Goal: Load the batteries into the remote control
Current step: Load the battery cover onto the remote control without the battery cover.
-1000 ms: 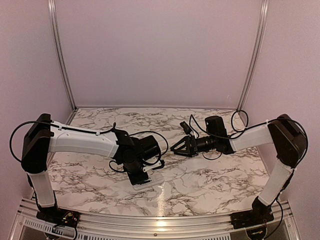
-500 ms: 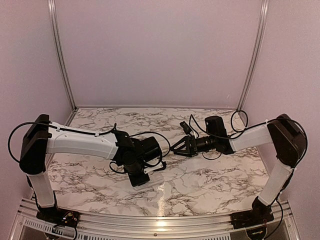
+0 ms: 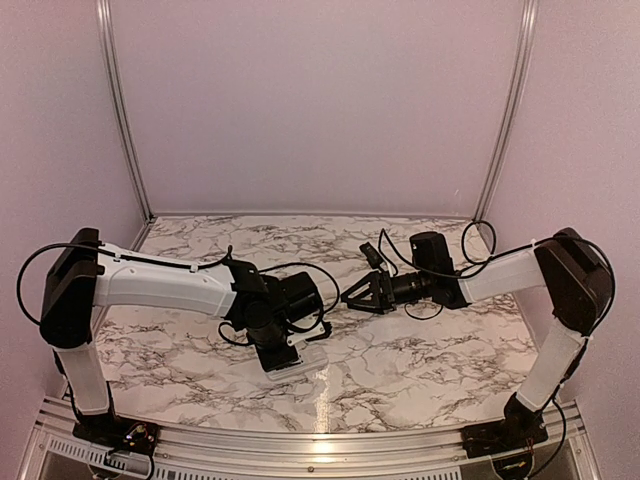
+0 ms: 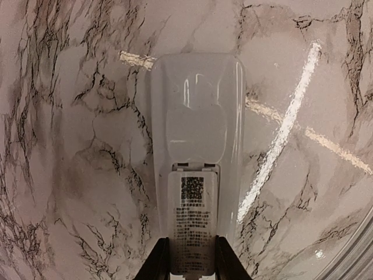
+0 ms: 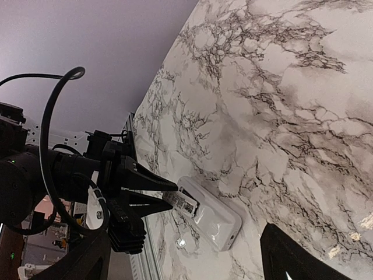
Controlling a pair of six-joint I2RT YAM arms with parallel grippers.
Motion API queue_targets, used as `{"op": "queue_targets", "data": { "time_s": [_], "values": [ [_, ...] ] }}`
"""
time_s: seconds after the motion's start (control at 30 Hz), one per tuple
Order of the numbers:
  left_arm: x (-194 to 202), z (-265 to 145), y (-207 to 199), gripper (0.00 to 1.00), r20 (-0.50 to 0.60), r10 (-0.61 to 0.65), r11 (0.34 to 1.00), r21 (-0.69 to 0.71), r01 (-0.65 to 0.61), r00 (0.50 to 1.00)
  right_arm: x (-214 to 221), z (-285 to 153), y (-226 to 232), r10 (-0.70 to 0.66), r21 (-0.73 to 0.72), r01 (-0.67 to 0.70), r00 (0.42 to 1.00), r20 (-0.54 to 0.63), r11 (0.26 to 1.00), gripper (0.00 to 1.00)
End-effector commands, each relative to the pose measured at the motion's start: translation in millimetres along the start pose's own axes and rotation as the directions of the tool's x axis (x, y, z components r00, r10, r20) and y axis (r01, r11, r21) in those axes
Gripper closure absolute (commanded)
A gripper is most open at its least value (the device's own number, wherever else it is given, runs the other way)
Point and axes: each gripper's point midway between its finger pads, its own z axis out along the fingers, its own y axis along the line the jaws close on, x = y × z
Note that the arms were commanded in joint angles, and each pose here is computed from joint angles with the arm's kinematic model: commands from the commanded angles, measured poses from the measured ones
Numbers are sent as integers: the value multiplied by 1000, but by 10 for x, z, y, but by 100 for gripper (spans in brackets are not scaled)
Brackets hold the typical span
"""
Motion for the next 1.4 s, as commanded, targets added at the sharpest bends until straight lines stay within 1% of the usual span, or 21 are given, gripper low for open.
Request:
{"op": "queue_targets", "data": {
  "time_s": [0.0,0.6,0.7,0.97,1.13,1.27,1.37],
  "values": [
    [-12,37,-24,79,-12,12,1000,22,-12,1000,28,-10,-49,14,-2,-14,1000,-4,1000,13],
    [-12,160,99,80,-43,-19,1000,-19,19,999,40,-11,-53,15,-2,-15,1000,-5,1000,12],
    [-13,170,82,79,-44,-15,1000,-8,14,999,42,-13,-51,15,-2,-15,1000,-5,1000,12],
    [12,198,56,61,-53,-12,1000,4,13,999,35,-10,-52,15,-2,-15,1000,-5,1000,11],
    [3,166,70,55,-46,-16,1000,-2,16,999,37,-10,-53,18,-2,-18,1000,-6,1000,11],
    [-33,70,88,50,-20,-24,1000,-8,24,1000,32,-12,-50,14,-1,-14,1000,-4,1000,11],
    [-92,-106,117,44,28,-36,999,-14,36,999,28,-14,-47,14,0,-14,1000,-2,1000,10]
  ]
}}
